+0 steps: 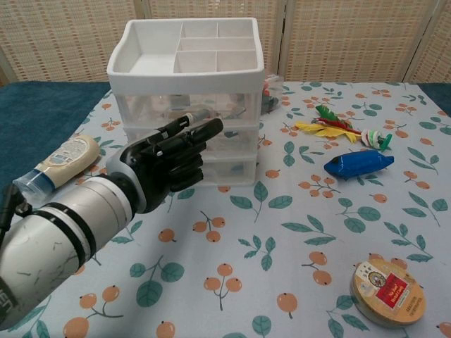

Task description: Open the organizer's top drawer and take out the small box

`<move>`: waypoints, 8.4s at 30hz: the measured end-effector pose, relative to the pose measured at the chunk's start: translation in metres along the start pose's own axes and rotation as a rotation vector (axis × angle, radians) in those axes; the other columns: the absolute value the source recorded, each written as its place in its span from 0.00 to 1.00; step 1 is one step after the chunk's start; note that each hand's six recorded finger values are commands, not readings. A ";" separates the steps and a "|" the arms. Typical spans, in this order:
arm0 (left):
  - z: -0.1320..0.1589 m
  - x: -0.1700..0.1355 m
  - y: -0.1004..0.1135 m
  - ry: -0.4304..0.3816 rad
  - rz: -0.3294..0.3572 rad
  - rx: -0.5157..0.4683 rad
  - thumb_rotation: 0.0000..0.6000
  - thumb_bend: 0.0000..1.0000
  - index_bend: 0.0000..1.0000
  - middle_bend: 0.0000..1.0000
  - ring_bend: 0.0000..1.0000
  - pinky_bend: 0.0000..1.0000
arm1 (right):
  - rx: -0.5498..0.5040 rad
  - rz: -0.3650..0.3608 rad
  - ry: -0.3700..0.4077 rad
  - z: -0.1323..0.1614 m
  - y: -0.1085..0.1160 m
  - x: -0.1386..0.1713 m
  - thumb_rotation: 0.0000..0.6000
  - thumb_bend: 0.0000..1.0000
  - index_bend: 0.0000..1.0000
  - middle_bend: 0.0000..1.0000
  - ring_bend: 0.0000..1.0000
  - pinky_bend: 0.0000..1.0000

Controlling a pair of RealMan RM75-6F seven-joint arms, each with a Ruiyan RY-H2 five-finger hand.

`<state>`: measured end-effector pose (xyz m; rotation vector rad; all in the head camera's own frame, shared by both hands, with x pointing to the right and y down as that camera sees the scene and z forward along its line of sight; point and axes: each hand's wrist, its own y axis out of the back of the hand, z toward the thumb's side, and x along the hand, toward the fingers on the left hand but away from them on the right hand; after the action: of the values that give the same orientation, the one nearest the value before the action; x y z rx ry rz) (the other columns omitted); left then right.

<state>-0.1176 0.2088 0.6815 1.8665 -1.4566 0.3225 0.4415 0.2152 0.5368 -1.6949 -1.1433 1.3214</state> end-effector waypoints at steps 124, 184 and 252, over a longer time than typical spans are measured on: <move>0.058 -0.027 0.067 -0.346 0.108 1.421 1.00 0.29 0.26 0.95 1.00 1.00 | 0.014 -0.029 0.010 0.000 0.007 -0.004 1.00 0.33 0.01 0.17 0.03 0.13; 0.061 -0.074 0.059 -0.363 -0.001 1.468 1.00 0.29 0.39 0.95 1.00 1.00 | 0.011 -0.022 0.011 0.001 0.004 -0.003 1.00 0.33 0.01 0.17 0.03 0.13; 0.161 -0.061 0.034 -1.015 -0.387 2.080 1.00 0.28 0.36 0.94 0.97 1.00 | -0.030 -0.116 0.053 0.009 0.038 -0.004 1.00 0.34 0.01 0.17 0.03 0.13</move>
<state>-0.2061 0.1415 0.5456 4.3681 -0.9299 1.0124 0.4408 0.1975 0.5017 -1.6489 -1.2167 1.1866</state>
